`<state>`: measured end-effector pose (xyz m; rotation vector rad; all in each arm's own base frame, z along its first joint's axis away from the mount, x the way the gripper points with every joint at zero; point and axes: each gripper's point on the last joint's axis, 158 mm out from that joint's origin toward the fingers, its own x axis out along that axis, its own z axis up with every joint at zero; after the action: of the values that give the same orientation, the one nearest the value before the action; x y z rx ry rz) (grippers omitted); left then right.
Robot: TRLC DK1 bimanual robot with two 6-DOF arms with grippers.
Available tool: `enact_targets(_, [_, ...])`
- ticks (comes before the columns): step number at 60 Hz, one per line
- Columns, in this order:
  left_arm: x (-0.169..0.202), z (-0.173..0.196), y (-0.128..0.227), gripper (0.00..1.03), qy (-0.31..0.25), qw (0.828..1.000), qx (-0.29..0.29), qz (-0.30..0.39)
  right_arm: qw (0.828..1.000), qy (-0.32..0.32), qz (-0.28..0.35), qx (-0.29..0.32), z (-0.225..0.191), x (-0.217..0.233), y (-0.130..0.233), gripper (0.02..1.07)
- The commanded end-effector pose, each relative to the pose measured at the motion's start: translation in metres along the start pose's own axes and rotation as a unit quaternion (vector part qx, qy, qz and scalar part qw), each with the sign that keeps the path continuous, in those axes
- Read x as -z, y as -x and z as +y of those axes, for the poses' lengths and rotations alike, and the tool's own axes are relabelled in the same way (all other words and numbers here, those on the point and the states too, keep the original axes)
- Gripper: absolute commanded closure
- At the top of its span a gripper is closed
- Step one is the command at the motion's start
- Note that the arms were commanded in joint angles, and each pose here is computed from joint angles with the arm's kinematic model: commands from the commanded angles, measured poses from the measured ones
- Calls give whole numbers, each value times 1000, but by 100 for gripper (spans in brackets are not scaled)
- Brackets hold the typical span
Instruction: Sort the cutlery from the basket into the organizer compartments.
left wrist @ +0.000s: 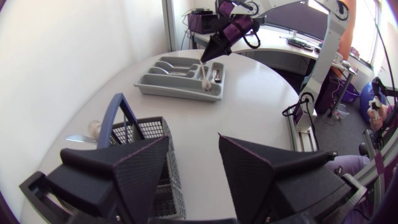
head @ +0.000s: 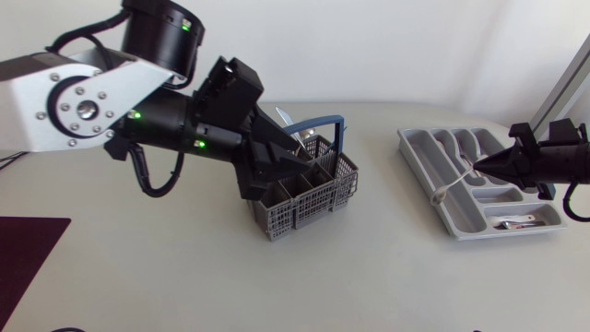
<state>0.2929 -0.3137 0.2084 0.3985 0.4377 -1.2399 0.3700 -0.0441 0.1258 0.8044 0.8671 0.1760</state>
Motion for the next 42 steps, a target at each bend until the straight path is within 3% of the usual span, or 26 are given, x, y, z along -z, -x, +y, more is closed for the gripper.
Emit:
enact_targets(1, [-7, -6, -15, 47, 11, 1000, 20, 4, 999, 44, 3, -20, 25, 8, 1, 101])
enact_targets(11, [-17, -13, -42, 47, 19, 999, 45, 10, 992, 111, 25, -51, 66, 28, -10, 101])
enact_targets(25, [-27, -21, -73, 46, 27, 996, 79, 21, 970, 219, 45, -100, 117, 69, -18, 101])
enact_targets(42, [-24, -38, -95, 46, 31, 993, 110, 31, 948, 284, 41, -140, 151, 94, -11, 101])
